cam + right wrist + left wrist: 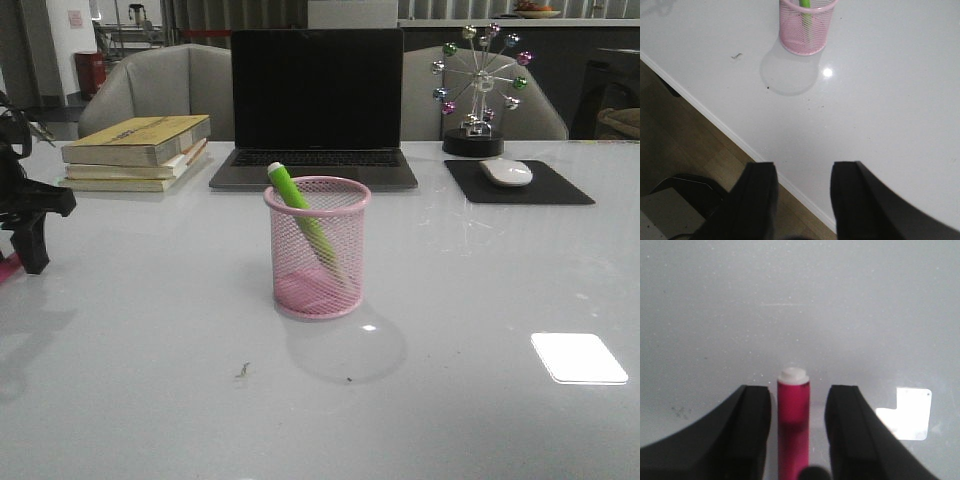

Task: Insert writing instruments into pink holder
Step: 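Lower the left gripper onto the pink marker and grasp it, then lift the pink marker with the left gripper over the holder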

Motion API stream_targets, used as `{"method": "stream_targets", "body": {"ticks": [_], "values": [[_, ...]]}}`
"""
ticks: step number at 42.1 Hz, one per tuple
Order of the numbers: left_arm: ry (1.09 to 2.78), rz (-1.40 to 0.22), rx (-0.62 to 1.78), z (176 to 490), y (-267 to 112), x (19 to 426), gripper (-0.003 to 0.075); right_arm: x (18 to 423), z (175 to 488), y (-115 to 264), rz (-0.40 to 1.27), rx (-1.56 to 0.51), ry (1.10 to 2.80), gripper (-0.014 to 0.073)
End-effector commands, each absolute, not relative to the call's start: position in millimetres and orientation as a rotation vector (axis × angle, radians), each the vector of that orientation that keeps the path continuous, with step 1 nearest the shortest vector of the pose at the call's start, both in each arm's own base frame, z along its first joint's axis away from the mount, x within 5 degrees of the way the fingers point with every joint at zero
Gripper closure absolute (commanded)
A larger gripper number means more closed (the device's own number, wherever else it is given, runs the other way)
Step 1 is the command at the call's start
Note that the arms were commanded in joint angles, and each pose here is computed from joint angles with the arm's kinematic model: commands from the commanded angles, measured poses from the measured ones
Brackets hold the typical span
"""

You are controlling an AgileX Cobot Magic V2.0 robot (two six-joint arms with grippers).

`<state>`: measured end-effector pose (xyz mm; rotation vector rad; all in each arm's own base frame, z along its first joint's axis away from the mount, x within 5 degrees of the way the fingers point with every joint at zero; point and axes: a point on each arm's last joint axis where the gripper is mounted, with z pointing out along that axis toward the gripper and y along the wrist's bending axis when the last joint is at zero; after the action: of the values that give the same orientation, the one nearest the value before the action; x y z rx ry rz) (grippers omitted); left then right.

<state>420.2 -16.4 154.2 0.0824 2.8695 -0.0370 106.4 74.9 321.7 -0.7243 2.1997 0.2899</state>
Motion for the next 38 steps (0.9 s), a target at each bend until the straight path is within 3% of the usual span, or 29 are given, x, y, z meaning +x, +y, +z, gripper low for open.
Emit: {"method": "stream_targets", "body": {"ticks": [1,6,14,26,38], "values": [[2.804,-0.028,0.078,176.6,-15.0,423.1,0.0534,109.1,335.1,76.0,0.306,-0.698,2.113,0.0213],[2.810,-0.027,0.080,177.3,-14.9,422.2,0.0627,109.1,335.1,76.0,0.306,-0.698,2.113,0.0213],[2.681,-0.055,0.066,208.5,-17.8,413.9,0.0629,109.1,335.1,76.0,0.306,-0.698,2.113,0.0213],[2.205,-0.090,0.123,292.6,-42.2,359.5,0.0629,109.1,335.1,76.0,0.306,-0.698,2.113,0.0213],[1.636,-0.253,0.221,325.2,-95.1,287.5,0.0629,109.1,335.1,76.0,0.306,-0.698,2.113,0.0213]]}}
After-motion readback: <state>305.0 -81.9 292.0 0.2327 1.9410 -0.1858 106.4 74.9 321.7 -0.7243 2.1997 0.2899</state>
